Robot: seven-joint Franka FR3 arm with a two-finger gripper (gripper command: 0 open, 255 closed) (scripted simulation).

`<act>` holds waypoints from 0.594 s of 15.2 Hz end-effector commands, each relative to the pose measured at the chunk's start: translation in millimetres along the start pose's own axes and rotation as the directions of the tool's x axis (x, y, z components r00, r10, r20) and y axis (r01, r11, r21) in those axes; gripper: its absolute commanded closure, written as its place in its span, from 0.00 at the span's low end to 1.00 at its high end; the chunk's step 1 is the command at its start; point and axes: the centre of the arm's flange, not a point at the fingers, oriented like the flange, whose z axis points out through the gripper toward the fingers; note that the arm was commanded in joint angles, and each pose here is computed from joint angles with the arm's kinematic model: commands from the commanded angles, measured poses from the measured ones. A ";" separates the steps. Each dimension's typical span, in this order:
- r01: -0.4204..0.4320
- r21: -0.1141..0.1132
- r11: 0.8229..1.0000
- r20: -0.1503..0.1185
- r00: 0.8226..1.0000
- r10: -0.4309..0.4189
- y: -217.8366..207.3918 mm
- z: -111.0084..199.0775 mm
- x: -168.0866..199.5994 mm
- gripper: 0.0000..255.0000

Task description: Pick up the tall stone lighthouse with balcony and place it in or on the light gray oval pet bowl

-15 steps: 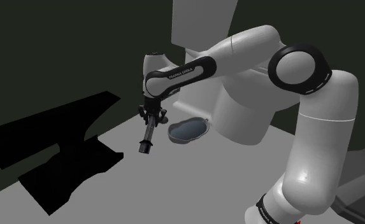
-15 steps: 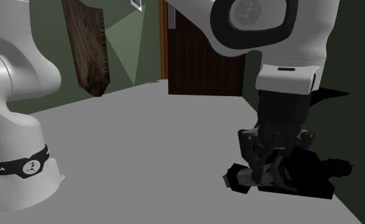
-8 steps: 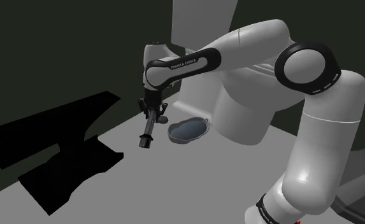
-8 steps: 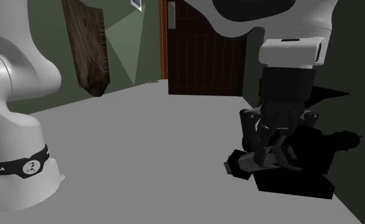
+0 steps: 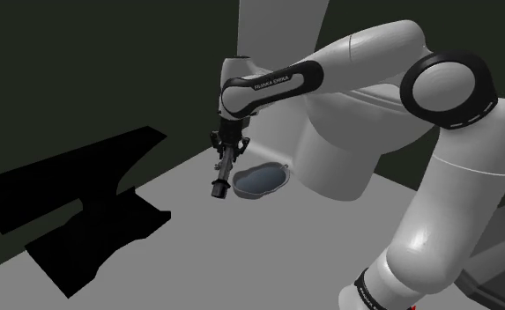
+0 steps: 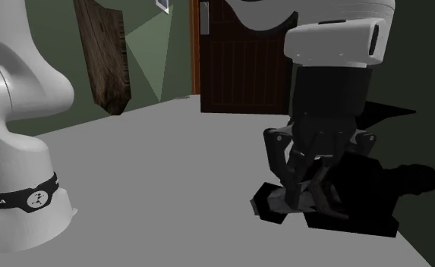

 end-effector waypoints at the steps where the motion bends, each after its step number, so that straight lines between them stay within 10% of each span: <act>1: 0.001 0.001 1.000 0.000 1.000 -0.001 20.9 0.6 16.7 1.00; 9: 0.001 0.001 1.000 0.000 1.000 -0.001 104.8 3.1 80.8 1.00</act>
